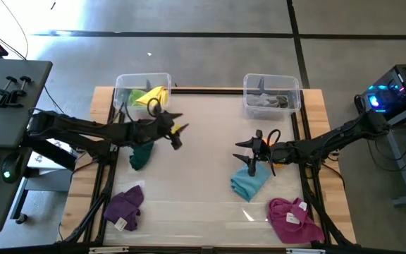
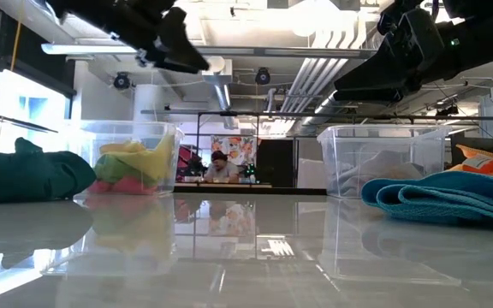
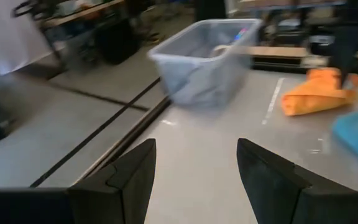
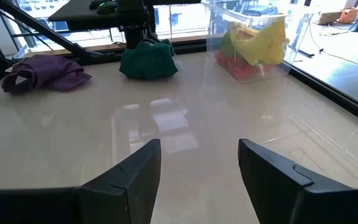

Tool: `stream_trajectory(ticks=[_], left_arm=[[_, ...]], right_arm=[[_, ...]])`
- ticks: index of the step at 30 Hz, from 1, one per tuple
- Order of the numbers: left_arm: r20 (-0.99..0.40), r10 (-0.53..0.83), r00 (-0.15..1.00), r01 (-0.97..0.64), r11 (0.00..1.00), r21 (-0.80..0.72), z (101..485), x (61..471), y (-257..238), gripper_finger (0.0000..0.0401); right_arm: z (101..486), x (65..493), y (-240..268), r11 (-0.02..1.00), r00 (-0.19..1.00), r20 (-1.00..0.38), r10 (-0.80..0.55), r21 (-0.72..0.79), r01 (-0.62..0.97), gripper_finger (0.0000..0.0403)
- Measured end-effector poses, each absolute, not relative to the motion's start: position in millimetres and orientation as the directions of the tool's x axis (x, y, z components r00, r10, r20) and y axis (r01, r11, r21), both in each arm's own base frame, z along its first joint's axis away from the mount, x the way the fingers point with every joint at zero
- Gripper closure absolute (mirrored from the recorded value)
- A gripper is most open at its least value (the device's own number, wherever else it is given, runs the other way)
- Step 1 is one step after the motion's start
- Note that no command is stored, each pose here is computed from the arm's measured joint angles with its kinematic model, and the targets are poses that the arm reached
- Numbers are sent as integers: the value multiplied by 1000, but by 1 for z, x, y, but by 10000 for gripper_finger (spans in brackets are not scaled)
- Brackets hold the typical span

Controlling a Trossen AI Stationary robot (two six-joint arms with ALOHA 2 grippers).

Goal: Sort towels by color in basket
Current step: Put the dark green microfiber cloth into the right transparent bin

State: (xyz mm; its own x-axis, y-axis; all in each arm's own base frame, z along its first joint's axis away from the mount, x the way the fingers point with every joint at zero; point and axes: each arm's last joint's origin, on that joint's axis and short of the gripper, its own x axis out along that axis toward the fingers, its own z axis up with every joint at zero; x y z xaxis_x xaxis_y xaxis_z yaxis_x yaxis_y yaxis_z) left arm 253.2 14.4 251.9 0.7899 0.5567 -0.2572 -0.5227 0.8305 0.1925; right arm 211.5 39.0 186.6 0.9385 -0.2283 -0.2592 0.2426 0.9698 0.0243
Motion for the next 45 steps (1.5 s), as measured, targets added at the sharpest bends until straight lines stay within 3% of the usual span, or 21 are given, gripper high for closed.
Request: stream_trajectory(ticks=[20,33,40,45], left_arm=[[-221,150,964,-133,987,90,172,325,0,190],[-350,136,927,-100,988,119,151,324,-10,190],[-506,315,803,-201,942,268,142,306,-38,190],[-612,328,720,-249,945,213,151,281,-54,190]], right_arm=[[187,211,39,969,938,-259,-231,24,246,194],[187,211,39,969,938,-259,-231,24,245,194],[187,211,39,969,938,-259,-231,22,245,194],[186,211,39,969,936,-265,-232,20,246,194]])
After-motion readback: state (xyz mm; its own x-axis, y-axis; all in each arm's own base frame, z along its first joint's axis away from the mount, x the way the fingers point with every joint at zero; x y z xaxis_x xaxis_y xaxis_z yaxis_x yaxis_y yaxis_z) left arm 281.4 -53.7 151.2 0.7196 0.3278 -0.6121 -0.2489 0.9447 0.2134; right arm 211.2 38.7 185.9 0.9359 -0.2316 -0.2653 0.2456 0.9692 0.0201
